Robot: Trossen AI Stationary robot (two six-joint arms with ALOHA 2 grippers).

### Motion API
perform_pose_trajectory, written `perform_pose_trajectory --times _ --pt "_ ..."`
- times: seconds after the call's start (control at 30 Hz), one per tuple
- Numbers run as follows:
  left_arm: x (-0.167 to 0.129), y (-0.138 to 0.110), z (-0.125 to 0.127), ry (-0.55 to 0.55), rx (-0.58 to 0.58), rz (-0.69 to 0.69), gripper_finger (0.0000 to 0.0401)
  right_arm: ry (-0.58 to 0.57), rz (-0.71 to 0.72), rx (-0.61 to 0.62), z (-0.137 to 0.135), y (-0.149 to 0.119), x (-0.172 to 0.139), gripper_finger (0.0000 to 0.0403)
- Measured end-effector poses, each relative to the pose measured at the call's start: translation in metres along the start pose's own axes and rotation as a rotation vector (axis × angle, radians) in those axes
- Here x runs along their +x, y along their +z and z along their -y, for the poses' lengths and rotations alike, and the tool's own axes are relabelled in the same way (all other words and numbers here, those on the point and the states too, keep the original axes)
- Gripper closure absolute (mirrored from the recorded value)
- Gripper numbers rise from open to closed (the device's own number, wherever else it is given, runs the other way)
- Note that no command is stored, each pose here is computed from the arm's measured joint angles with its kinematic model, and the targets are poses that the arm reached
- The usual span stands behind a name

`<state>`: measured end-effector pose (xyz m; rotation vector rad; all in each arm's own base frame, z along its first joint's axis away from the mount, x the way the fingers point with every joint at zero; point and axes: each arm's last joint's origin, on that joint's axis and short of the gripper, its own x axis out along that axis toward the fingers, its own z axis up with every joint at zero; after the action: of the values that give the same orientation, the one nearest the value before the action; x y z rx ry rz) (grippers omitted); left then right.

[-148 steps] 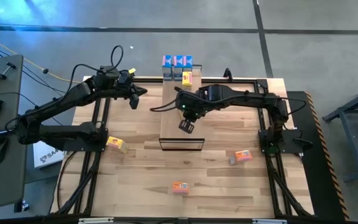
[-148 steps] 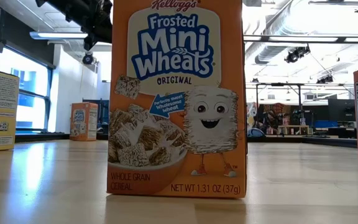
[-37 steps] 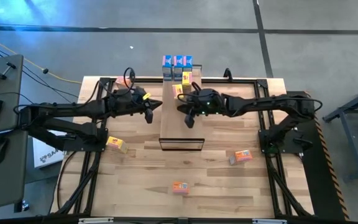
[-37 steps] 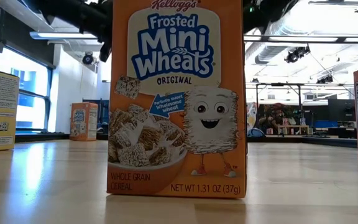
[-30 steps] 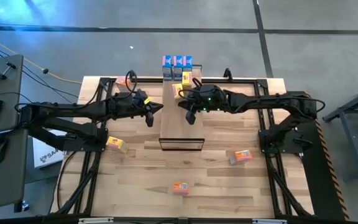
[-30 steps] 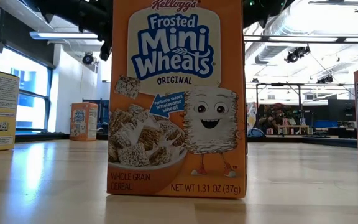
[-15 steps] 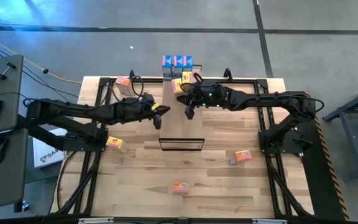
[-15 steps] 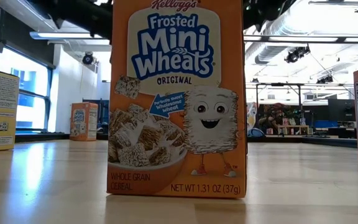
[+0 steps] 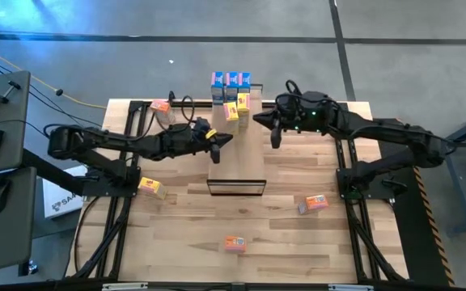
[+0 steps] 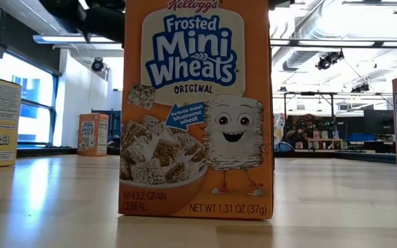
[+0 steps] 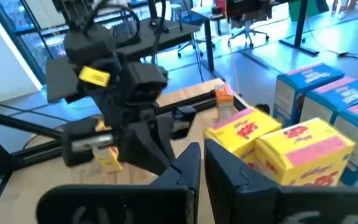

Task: Stack cereal on shelf
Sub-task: Put the right yellow cereal box on the shelf aligned with the yellow cereal box

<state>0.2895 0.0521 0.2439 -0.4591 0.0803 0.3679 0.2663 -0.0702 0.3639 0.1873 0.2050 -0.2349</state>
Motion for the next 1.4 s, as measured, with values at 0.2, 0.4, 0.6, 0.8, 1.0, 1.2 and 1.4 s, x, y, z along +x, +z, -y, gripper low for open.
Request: perform_pose_trajectory --times 0.2,0.4,0.6,0.8,1.0,1.2,1.4 --pt "0.013 0.001 -0.013 0.057 -0.012 -0.011 0.0401 -0.013 -0.016 0.004 0.000 -0.002 0.001 0.0389" --pt "0.014 0.002 -0.019 0.081 -0.015 -0.020 0.0401 -0.006 -0.038 0.019 -0.003 -0.005 0.002 0.0389" --pt "0.014 0.004 -0.024 0.098 -0.017 -0.019 0.0401 -0.007 -0.050 0.022 -0.003 -0.006 0.002 0.0389" --pt "0.014 0.007 -0.029 0.116 -0.021 -0.011 0.0401 -0.007 -0.050 0.022 -0.003 -0.006 0.002 0.0389" --pt "0.015 0.010 -0.035 0.138 -0.032 -0.001 0.0401 -0.007 -0.052 0.022 -0.003 -0.006 0.002 0.0389" --pt "0.015 0.012 -0.042 0.160 -0.037 0.009 0.0401 -0.010 -0.068 0.023 -0.003 -0.008 0.002 0.0389" --pt "0.015 0.014 -0.045 0.169 -0.030 0.014 0.0401 -0.010 -0.069 0.023 -0.003 -0.008 0.002 0.0389"
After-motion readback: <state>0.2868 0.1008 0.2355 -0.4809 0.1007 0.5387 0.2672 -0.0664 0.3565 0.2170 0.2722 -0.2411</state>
